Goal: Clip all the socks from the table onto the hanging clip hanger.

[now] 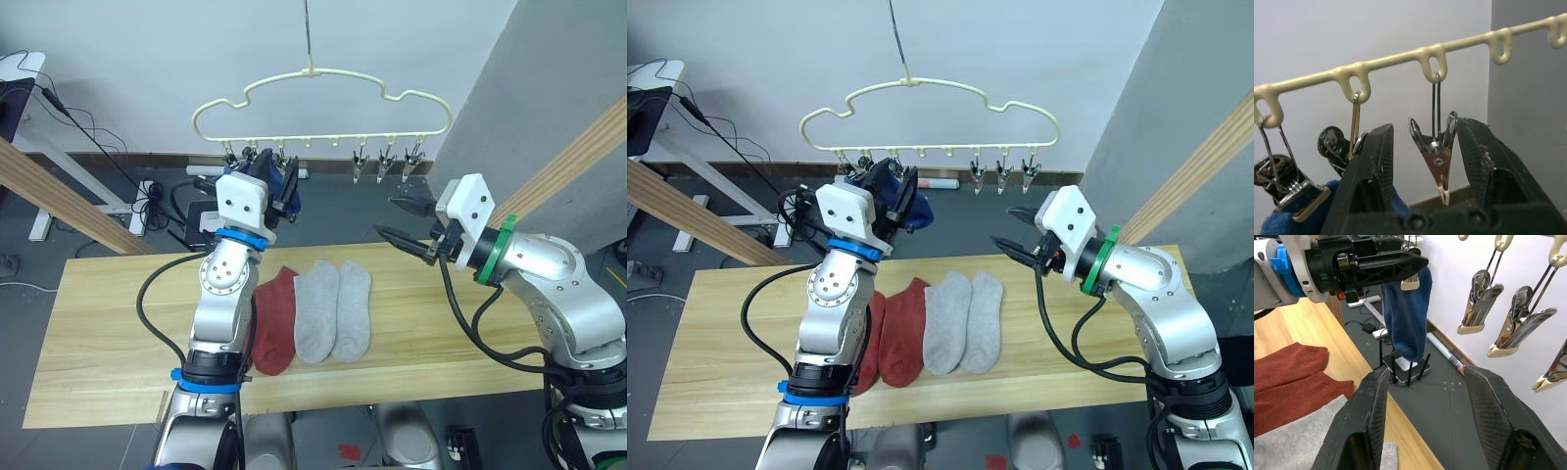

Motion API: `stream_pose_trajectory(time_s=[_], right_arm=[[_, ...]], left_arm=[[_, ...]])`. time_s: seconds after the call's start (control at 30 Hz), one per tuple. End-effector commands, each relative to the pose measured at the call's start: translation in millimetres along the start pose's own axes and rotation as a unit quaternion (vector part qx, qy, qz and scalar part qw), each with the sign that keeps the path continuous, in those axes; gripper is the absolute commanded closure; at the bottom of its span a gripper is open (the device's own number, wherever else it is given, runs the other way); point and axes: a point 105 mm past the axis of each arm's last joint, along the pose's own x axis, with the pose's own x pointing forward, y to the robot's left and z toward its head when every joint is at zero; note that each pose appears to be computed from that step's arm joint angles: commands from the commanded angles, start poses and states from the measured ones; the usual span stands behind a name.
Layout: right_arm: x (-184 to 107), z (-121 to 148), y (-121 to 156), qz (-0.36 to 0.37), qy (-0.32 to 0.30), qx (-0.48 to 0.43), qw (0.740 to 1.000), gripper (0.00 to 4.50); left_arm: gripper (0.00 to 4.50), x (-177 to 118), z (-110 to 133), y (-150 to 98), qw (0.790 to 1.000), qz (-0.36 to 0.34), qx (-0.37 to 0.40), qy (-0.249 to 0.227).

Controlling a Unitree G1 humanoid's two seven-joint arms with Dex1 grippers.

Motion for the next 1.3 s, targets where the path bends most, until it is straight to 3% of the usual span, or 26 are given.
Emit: stream_pose_trajectory(time_s=[0.03, 0.67, 0.87, 0.97, 1.2, 1.3], right_arm=[[-2.5, 9.7, 2.6, 0.002, -0.021, -0.013, 1.000, 2.00], [-3.2, 13.8, 3.7, 0.009, -0.034, -0.005, 0.999, 2.00], [-2.6, 13.4, 4.1, 0.011, -0.034, -0.004, 0.999, 2.00], [-2.3, 13.0, 4.2, 0.011, -0.034, -0.004, 0.999, 2.00], [-0.2, -8.7, 8.7, 0.000, 0.006, 0.012, 1.000, 2.00], [3.4, -29.4, 16.8, -0.013, 0.036, 0.039, 0.999, 1.44]], left_arm=[[2.32, 1.3, 21.6, -4.1, 0.999, -0.002, -0.003, -0.037], [2.32, -1.9, 20.7, -6.0, 1.000, 0.002, -0.004, -0.019], [3.80, -2.1, 20.8, -5.3, 1.000, 0.004, -0.004, -0.017], [4.29, -2.4, 21.6, -5.3, 1.000, 0.003, -0.005, -0.018], [4.49, -3.9, 24.5, -3.8, 1.000, -0.009, 0.005, -0.019], [4.50, -5.3, 25.4, -4.7, 0.999, -0.033, 0.007, -0.015]])
